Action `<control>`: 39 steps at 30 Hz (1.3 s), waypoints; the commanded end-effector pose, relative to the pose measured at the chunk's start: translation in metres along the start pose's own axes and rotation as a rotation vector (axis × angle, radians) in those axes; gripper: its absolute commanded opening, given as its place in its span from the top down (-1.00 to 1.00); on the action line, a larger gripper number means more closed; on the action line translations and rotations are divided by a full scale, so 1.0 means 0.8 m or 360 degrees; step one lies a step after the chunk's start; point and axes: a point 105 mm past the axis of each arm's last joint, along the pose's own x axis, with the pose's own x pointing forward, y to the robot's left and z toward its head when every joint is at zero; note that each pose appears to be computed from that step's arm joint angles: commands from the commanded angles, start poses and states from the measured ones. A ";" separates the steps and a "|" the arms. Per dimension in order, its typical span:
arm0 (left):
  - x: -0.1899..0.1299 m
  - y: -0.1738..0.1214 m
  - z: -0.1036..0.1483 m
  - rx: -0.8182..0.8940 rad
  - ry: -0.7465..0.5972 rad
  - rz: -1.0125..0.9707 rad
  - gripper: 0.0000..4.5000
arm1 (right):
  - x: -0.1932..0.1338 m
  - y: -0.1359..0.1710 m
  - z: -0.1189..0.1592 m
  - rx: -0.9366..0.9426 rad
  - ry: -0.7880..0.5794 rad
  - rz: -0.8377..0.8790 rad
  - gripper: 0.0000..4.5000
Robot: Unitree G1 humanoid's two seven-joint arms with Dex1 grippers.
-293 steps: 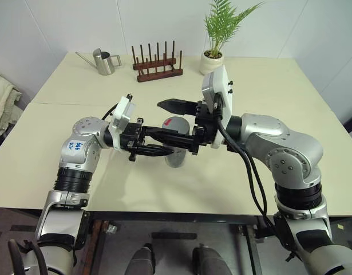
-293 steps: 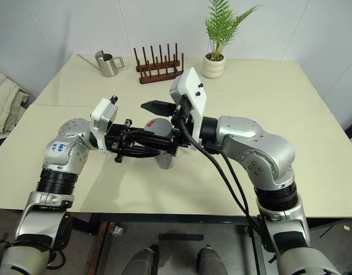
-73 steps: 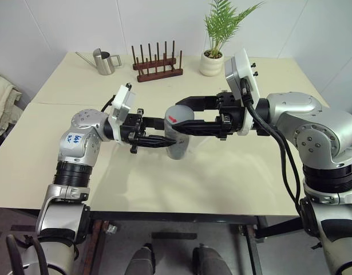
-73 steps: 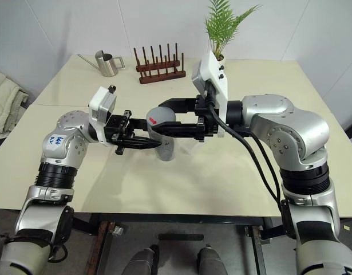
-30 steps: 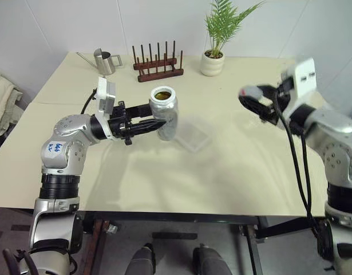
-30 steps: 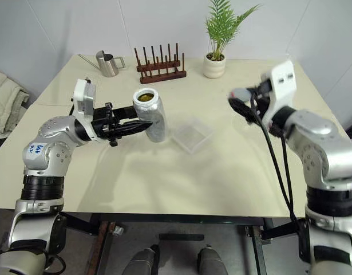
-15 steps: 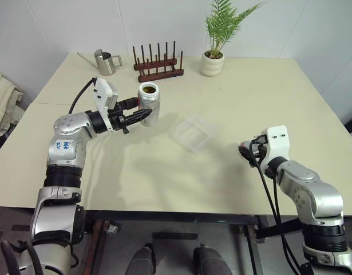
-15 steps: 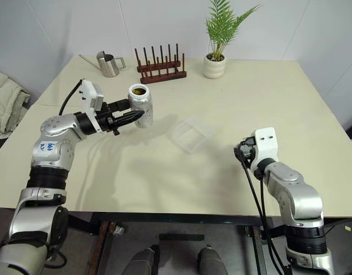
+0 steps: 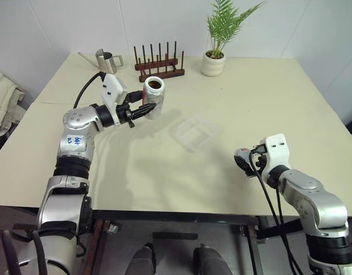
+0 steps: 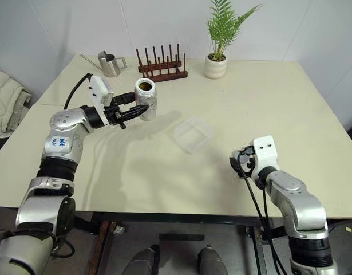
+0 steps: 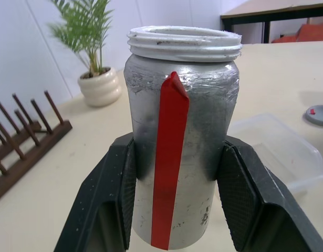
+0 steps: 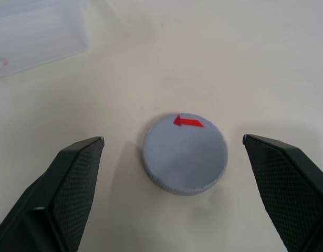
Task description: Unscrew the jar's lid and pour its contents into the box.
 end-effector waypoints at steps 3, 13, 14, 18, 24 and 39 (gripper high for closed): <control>0.026 0.005 0.012 0.0427 0.0063 0.0038 0.18 | -0.042 0.025 0.061 -0.0116 -0.0332 0.0311 -0.98; 0.108 -0.019 0.010 0.1407 0.0338 0.0042 0.18 | -0.086 0.051 0.096 -0.0182 -0.0514 0.0643 -0.98; 0.114 -0.023 0.012 0.1503 0.0331 0.0026 0.18 | -0.090 0.054 0.097 -0.0171 -0.0529 0.0664 -0.98; 0.139 -0.048 0.016 0.2077 0.0317 -0.0142 0.18 | -0.108 0.055 0.096 -0.0152 -0.0580 0.0681 -0.98; 0.153 -0.063 0.017 0.2588 0.0258 -0.0287 0.18 | -0.122 0.042 0.091 -0.0179 -0.0601 0.0574 -0.98; 0.186 -0.081 0.049 0.3855 -0.0118 -0.0381 0.18 | -0.113 0.047 0.090 -0.0168 -0.0637 0.0471 -0.98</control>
